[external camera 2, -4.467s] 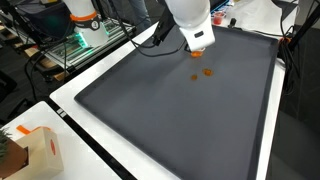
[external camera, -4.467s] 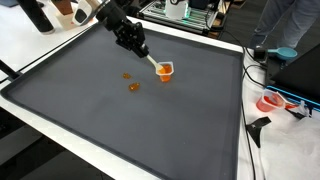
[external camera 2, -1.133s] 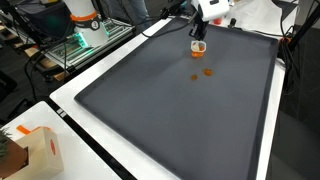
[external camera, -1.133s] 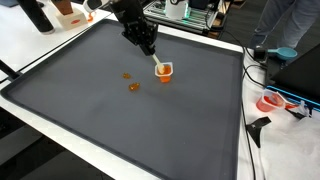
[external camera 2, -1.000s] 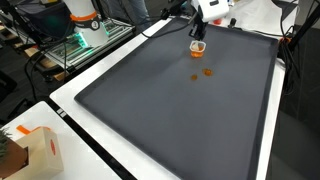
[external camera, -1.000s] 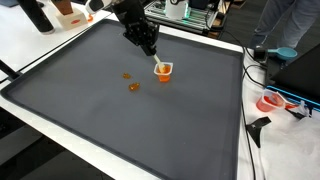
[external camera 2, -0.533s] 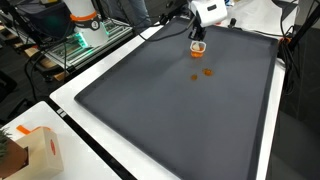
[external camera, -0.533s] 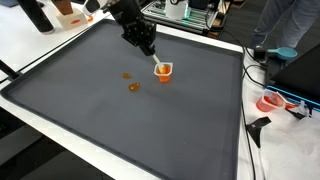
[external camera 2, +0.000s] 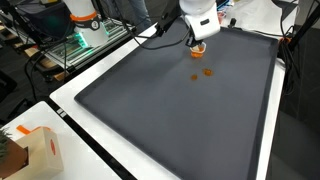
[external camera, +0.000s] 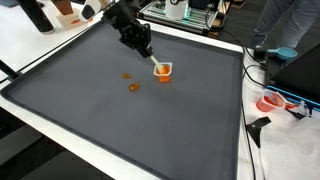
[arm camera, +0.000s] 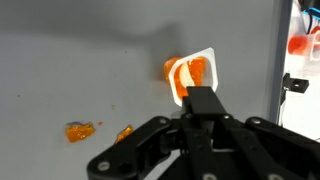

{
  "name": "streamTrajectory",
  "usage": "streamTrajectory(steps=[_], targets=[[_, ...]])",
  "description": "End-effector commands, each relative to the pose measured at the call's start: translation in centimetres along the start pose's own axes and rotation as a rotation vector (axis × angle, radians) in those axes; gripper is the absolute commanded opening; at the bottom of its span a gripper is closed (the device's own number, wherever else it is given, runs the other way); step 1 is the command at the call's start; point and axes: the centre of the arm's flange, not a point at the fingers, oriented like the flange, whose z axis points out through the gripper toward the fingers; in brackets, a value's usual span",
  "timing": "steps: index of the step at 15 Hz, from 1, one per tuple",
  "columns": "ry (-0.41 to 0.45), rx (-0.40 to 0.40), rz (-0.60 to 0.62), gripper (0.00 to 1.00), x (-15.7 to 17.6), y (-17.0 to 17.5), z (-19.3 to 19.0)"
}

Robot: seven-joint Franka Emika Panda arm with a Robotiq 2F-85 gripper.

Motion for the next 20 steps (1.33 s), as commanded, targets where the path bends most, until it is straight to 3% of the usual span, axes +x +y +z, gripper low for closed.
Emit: streamTrajectory(steps=[1,20], targets=[[-0.018,0.065,-0.004,0.03,-0.2,1.2,0.9],[-0.011,0.26,0.016,0.03,-0.3,4.5,1.2]])
